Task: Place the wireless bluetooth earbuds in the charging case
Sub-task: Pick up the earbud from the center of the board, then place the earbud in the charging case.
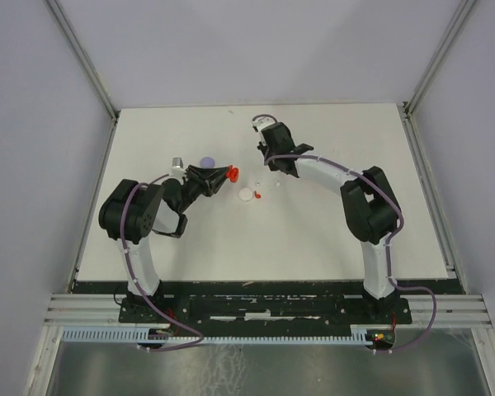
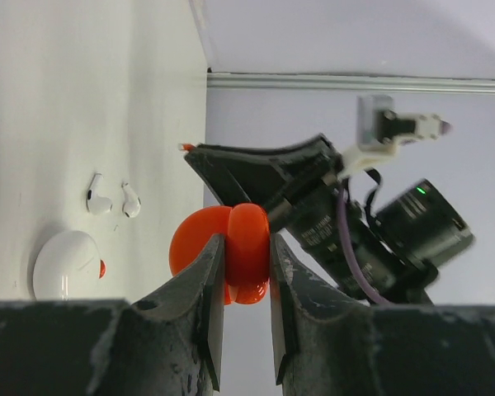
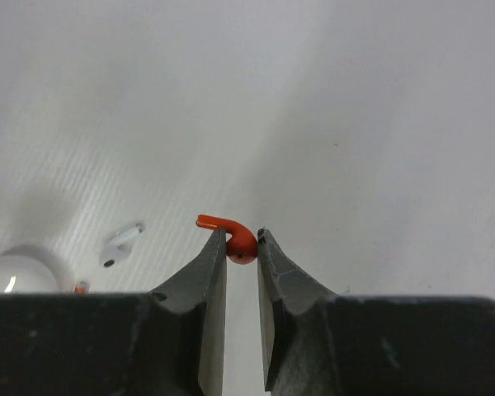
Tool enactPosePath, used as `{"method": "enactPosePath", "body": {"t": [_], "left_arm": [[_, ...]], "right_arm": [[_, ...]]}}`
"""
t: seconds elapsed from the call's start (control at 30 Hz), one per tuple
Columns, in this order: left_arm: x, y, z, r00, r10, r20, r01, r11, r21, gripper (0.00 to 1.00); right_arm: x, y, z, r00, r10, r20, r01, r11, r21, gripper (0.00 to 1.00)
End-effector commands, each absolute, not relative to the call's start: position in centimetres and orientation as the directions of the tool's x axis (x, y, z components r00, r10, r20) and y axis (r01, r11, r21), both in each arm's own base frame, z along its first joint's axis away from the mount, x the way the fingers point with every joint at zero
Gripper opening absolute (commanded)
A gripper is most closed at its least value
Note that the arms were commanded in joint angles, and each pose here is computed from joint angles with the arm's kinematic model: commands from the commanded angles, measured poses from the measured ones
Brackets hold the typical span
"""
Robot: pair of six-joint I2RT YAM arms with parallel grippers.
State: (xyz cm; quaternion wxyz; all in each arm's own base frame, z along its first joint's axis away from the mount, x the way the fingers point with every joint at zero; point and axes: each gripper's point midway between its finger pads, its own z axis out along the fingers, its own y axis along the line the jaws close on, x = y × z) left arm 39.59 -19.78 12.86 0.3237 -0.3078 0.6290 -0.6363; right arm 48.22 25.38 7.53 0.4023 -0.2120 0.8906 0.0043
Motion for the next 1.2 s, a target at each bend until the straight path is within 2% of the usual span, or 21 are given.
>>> {"method": "enactPosePath", "body": {"t": [0.0,0.2,0.43,0.63,0.73,1.0,1.17], "left_arm": [[40.6,-20.7,14.8,-0.586,-0.804,-0.105,0.103,0.054,-0.993,0.15],[40.9,-21.5,14.2,-0.598,-0.797,-0.087,0.087,0.044,-0.995,0.06],[40.7,-22.0,14.0,-0.605,-0.791,-0.089,0.086,0.046,-0.995,0.04],[40.4,-22.3,14.1,-0.613,-0.785,-0.092,0.09,0.046,-0.995,0.04],[40.2,-22.5,14.4,-0.62,-0.78,-0.091,0.095,0.041,-0.995,0.04],[39.8,-22.8,14.5,-0.634,-0.768,-0.096,0.088,0.052,-0.995,0.04],[39.7,-23.2,14.7,-0.644,-0.76,-0.091,0.089,0.044,-0.995,0.04]], "right_arm": [[46.5,26.1,13.2,-0.419,-0.518,-0.746,-0.388,0.845,-0.368,0.09],[43.7,26.7,15.4,-0.348,-0.56,-0.752,-0.391,0.816,-0.427,0.08],[41.2,27.3,17.0,-0.256,-0.574,-0.778,-0.405,0.795,-0.453,0.08],[41.3,28.0,18.4,-0.07,-0.562,-0.824,-0.392,0.775,-0.495,0.05],[41.7,28.6,18.9,0.011,-0.582,-0.813,-0.39,0.746,-0.54,0.01],[40.8,30.8,20.5,0.337,-0.616,-0.712,-0.4,0.591,-0.701,0.01],[39.7,32.2,20.4,0.397,-0.593,-0.7,-0.467,0.526,-0.711,0.02]]}}
